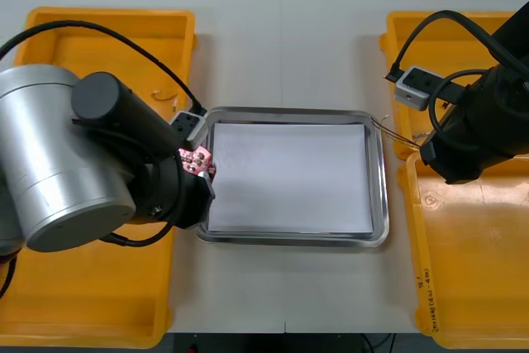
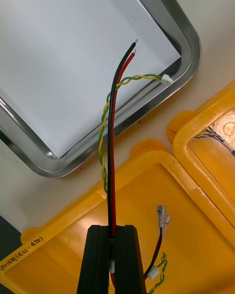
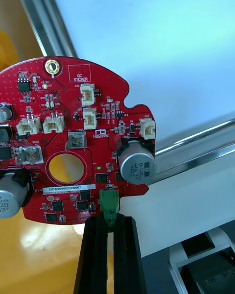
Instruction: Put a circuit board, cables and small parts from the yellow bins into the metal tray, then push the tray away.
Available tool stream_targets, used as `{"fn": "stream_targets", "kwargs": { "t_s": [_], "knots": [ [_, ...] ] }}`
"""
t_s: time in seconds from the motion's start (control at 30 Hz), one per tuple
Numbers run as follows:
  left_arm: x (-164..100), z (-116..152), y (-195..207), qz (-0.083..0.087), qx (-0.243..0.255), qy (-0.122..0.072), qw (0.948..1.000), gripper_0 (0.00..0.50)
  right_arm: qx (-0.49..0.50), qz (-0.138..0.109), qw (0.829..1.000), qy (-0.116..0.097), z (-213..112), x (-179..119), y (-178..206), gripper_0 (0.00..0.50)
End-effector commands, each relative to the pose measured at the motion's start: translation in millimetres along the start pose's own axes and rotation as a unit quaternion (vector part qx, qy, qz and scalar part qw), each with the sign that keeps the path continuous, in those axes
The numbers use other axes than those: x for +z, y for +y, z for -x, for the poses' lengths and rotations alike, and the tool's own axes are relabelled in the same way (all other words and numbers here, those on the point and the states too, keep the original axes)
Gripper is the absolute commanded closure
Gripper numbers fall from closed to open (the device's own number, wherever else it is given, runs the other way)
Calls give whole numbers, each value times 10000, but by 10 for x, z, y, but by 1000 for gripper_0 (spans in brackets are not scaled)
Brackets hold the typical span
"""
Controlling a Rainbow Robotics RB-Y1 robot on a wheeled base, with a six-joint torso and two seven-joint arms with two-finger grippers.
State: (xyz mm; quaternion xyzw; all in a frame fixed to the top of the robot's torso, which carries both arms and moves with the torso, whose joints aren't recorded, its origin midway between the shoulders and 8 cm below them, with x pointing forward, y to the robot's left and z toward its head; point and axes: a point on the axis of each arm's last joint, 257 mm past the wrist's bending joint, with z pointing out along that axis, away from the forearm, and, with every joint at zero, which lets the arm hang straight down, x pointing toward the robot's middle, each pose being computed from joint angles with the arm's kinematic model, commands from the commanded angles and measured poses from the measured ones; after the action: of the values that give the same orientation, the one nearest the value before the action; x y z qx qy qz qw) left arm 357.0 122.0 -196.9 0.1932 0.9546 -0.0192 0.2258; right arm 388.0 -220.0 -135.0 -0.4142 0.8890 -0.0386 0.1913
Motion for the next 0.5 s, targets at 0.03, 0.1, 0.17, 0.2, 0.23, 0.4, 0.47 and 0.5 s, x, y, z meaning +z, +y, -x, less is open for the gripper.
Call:
{"fn": "stream_targets", "kwargs": {
  "t_s": [0.03,0.1,0.17,0.2,0.23,0.4,0.47,0.5],
  "knots": [
    [43,267,-357,-207,-401,-309,9985,500,29,-104,9998,-152,144,-83,-5,500],
    [122,291,-435,-211,-378,-337,9985,500,46,-116,9998,-174,161,-78,-6,500],
    [182,299,-485,-219,-373,-353,9984,500,59,-137,9997,-185,166,-79,-17,500],
    [211,305,-535,-249,-336,-379,9984,500,59,-137,9997,-197,174,-78,-15,500],
    [232,305,-555,-259,-334,-388,9984,500,59,-138,9997,-190,170,-78,-16,500],
    [385,261,-681,-294,-235,-386,9985,500,63,-165,9997,-188,170,-74,-28,500],
    [430,250,-707,-294,-223,-376,9986,500,66,-168,9996,-194,172,-78,-31,500],
    [461,244,-716,-295,-230,-356,9987,500,68,-176,9996,-187,169,-78,-35,500]
  ]
}}
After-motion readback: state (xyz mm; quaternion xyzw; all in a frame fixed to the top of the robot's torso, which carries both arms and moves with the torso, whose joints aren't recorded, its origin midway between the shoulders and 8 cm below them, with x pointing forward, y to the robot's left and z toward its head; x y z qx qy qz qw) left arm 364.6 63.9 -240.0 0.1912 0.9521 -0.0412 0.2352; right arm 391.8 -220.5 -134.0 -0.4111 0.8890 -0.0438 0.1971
